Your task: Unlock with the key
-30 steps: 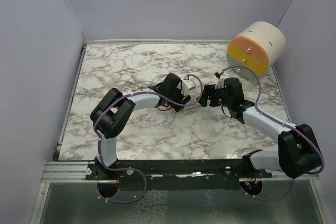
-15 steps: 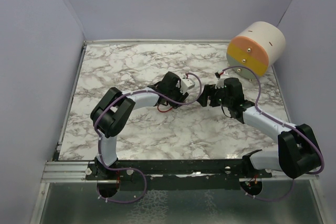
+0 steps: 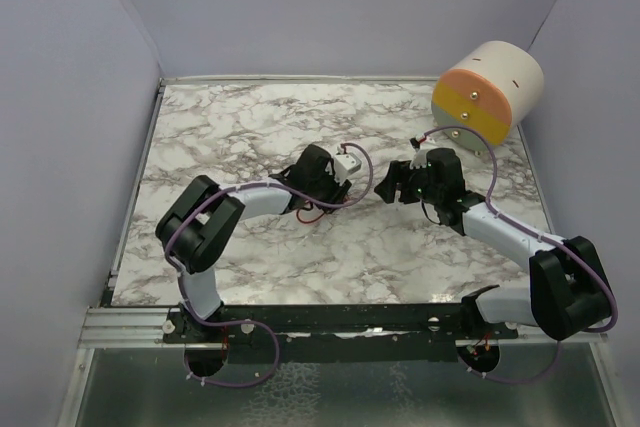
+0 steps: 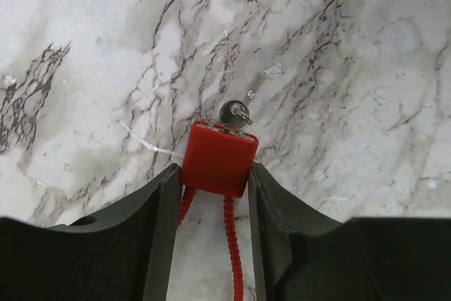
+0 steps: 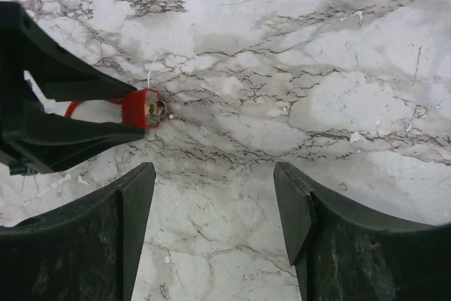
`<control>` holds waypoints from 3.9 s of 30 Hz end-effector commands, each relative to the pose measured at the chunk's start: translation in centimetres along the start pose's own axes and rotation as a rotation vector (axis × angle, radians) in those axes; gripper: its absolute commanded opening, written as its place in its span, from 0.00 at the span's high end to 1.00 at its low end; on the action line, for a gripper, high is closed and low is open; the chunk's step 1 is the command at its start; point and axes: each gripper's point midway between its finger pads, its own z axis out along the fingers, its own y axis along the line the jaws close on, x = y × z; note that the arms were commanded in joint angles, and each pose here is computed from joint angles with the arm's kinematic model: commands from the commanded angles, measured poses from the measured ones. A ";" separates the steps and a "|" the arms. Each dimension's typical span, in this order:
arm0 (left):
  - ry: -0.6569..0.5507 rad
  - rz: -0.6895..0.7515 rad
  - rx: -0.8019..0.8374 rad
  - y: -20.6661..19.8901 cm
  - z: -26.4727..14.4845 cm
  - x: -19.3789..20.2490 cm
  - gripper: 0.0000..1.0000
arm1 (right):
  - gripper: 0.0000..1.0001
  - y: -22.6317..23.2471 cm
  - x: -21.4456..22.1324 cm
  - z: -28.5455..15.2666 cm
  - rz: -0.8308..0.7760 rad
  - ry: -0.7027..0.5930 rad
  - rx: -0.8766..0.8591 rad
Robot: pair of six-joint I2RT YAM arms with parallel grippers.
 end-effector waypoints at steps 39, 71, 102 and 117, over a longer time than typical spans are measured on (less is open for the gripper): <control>-0.540 -0.017 0.035 -9.1 -7.5 -10.1 1.00 | 0.65 7.8 -2.9 -3.8 0.137 -0.189 -0.413; -0.594 -0.052 0.036 -9.4 -8.2 -11.6 1.00 | 0.86 7.7 -2.4 -3.2 0.136 -0.167 -0.414; -0.651 -0.126 -0.062 -8.8 -7.9 -13.7 1.00 | 0.99 7.2 -3.2 -2.8 0.209 -0.163 -0.366; -0.668 -0.153 -0.236 -9.3 -7.8 -14.4 1.00 | 0.99 5.8 -3.6 -2.5 0.287 -0.130 -0.247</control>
